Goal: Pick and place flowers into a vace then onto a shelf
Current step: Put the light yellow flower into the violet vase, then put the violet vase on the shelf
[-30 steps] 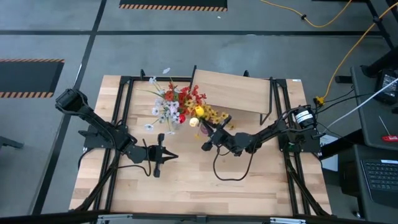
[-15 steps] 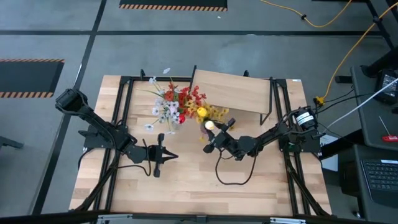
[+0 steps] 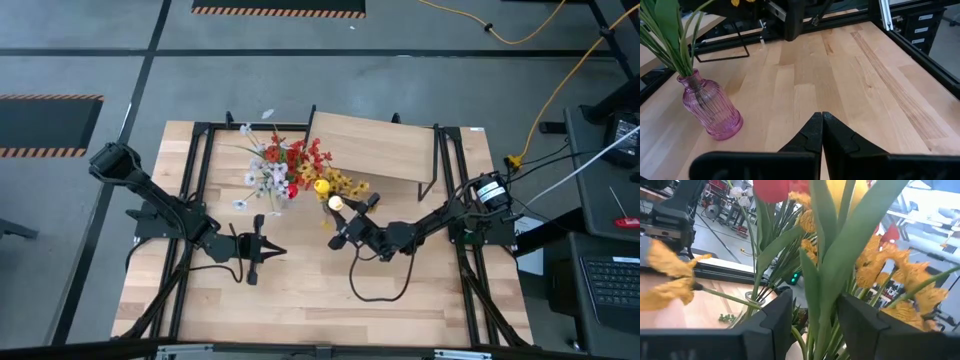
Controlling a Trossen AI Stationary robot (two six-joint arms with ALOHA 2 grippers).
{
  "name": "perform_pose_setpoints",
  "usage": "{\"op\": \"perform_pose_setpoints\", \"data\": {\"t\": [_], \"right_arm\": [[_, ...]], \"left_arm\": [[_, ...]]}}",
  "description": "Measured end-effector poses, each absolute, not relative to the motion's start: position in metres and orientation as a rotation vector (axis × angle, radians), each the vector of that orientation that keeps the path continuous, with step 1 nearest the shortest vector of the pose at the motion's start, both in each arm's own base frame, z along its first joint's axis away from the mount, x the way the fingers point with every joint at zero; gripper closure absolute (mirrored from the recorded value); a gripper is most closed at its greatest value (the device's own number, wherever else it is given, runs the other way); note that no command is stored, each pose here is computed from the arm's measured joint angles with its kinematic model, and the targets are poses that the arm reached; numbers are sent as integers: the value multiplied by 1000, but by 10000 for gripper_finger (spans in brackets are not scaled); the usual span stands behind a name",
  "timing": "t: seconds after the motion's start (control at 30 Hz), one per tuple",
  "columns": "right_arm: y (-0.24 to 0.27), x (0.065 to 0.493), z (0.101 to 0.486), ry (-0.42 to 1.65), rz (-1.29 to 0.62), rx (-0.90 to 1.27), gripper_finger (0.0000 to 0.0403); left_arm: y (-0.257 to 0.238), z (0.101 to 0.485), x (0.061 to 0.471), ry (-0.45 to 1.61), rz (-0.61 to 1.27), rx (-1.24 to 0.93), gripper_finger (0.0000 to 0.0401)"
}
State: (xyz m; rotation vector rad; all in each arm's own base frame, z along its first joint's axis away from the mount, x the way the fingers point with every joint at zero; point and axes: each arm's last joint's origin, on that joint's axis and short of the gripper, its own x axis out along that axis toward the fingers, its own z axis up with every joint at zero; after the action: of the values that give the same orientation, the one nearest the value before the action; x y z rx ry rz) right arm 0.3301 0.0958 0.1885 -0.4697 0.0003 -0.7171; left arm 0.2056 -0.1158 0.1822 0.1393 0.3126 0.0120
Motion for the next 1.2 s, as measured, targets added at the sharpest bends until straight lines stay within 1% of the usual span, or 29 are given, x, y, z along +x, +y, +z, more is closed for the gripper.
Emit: {"op": "perform_pose_setpoints", "data": {"t": [0.33,0.53,0.77,0.97,1.2], "right_arm": [[106,331,202,-31,-713,-489,249],[121,335,221,59,-829,-540,249],[143,333,235,58,-806,-571,249],[155,331,246,130,-872,-561,249],[182,324,265,150,-857,-551,249]], "left_arm": [[-116,182,205,316,12,142,398],[-116,182,205,316,9,142,397],[-116,182,205,317,5,141,398],[-117,182,205,323,-41,135,397],[-117,182,205,324,-44,134,398]]}}
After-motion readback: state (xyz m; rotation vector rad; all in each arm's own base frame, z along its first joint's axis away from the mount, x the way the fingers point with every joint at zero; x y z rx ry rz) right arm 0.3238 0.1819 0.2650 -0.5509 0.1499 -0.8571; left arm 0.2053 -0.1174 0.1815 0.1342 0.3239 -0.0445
